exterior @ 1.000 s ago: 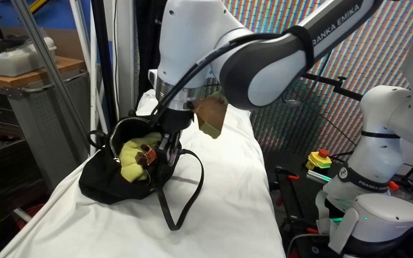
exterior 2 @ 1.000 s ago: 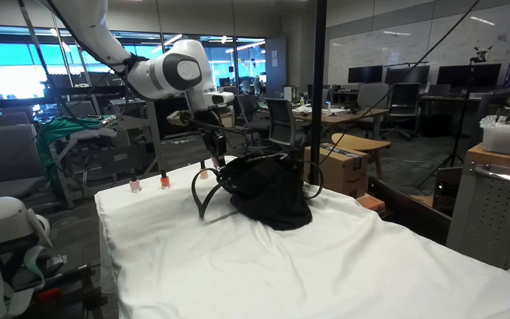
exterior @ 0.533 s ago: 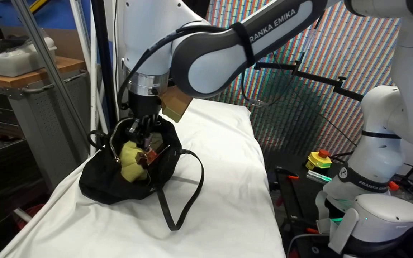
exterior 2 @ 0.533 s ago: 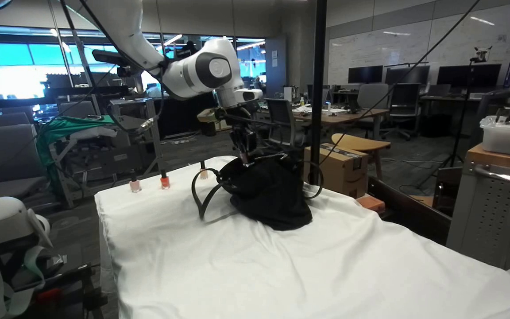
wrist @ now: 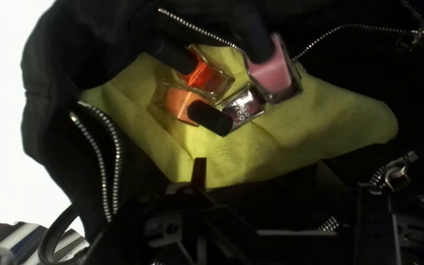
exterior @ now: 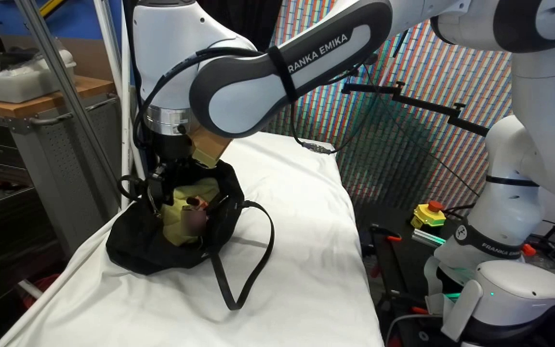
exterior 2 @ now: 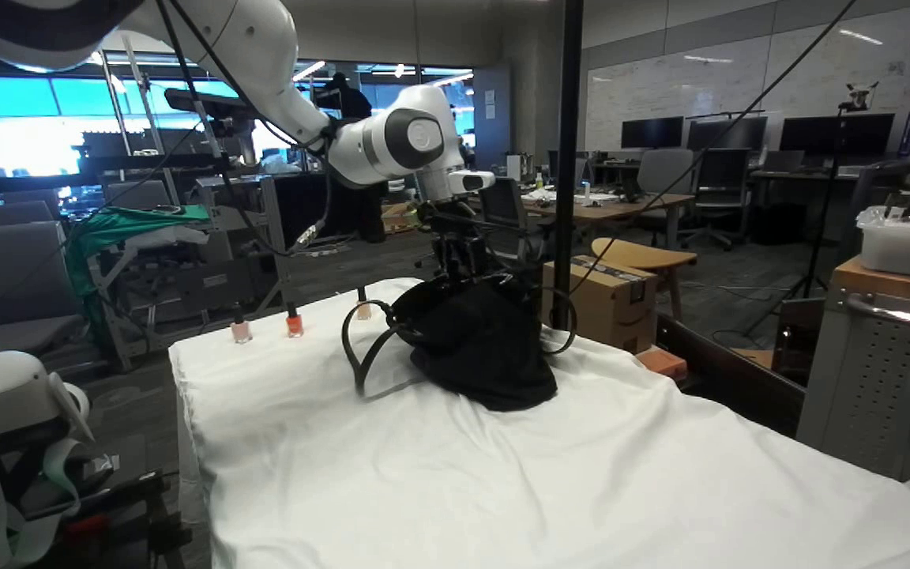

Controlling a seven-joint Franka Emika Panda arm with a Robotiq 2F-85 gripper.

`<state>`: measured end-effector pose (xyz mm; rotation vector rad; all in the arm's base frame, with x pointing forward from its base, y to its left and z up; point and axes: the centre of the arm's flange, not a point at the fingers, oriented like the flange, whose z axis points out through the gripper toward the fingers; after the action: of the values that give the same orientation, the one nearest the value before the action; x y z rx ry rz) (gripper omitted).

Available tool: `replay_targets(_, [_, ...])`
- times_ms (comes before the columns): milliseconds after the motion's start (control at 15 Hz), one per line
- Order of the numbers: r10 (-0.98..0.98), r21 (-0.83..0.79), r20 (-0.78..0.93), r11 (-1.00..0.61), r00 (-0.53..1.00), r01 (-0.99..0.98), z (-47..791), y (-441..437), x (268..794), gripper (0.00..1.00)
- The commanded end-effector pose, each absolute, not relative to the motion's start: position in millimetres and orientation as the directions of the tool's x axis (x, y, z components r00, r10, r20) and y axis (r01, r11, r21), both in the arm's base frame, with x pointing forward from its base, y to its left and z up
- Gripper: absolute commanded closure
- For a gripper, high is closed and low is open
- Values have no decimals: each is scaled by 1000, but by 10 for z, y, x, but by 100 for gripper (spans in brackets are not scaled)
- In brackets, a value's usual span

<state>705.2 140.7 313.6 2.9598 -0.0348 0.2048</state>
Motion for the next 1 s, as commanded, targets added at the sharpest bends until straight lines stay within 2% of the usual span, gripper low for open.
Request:
replay_targets(0, [-2, 174, 137, -984, 991, -27, 3227, 1470, 7117, 0])
replay_targets(400, [17, 165, 123, -986, 992, -4, 3263, 1670, 6839, 0])
replay_targets(933, [121, 160, 63, -981, 991, 109, 3293, 2429, 5958, 0])
